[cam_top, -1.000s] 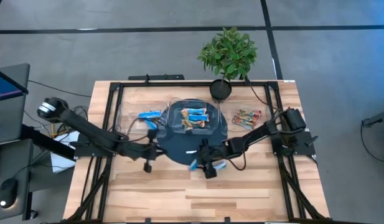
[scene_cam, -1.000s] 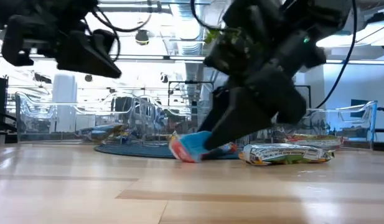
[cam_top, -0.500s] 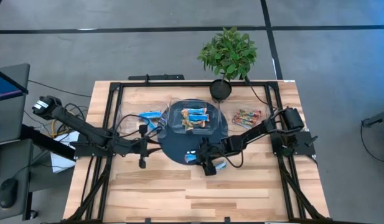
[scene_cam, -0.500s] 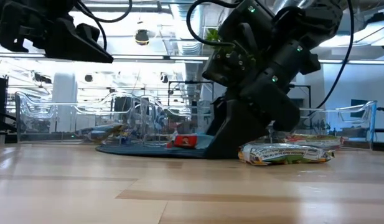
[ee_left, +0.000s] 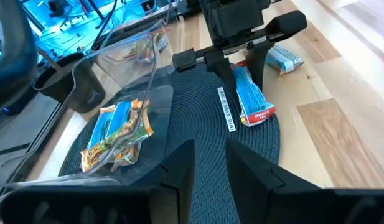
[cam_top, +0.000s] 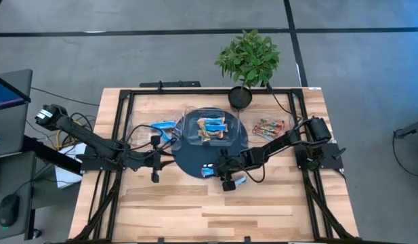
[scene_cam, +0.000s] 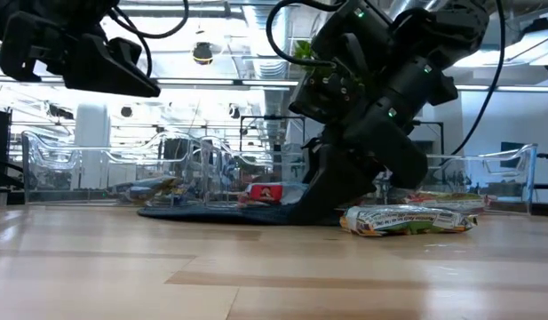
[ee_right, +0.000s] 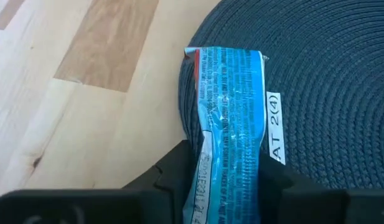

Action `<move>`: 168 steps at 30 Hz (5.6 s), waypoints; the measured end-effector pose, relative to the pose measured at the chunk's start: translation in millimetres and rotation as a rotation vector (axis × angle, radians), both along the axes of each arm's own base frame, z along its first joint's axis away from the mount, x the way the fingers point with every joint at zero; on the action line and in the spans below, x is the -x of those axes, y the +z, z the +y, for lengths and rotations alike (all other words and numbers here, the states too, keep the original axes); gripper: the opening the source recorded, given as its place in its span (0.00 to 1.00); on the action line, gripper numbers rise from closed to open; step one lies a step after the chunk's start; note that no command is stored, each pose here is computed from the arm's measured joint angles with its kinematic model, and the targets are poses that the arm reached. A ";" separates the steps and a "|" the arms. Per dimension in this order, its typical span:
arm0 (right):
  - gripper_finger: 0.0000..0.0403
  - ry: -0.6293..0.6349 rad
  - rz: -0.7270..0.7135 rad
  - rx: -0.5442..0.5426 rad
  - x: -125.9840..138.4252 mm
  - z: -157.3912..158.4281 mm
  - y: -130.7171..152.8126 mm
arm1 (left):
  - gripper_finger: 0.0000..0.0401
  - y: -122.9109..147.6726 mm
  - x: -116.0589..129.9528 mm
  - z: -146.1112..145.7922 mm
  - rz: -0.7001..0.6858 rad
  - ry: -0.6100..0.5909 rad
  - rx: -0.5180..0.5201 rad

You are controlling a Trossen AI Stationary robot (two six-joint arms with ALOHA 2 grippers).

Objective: Pick and place Granola Bars by type
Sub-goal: Put the red snack bar into the right transparent bin, then put the orange snack bar into the middle transparent bin

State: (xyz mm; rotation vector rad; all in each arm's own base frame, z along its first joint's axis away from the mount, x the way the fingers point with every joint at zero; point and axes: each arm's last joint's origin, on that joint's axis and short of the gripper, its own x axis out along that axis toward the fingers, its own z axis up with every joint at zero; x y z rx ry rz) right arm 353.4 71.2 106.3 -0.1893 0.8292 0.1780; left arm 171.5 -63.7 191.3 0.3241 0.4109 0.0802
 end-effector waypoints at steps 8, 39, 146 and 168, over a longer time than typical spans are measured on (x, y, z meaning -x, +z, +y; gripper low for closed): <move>0.30 0.006 0.014 -0.096 0.9 5.7 0.6 | 0.22 -1.5 0.7 0.9 0.012 0.024 -0.007; 0.34 0.027 0.014 -0.156 -2.0 -5.1 2.1 | 0.22 -2.8 1.3 1.3 0.025 0.029 -0.006; 0.36 -1.025 0.378 0.365 135.0 -81.7 108.8 | 0.22 -12.7 1.1 6.7 0.111 0.069 -0.018; 0.63 -0.787 0.012 0.469 133.7 -8.6 118.9 | 0.22 -6.8 -26.6 -13.7 -0.076 -0.227 0.139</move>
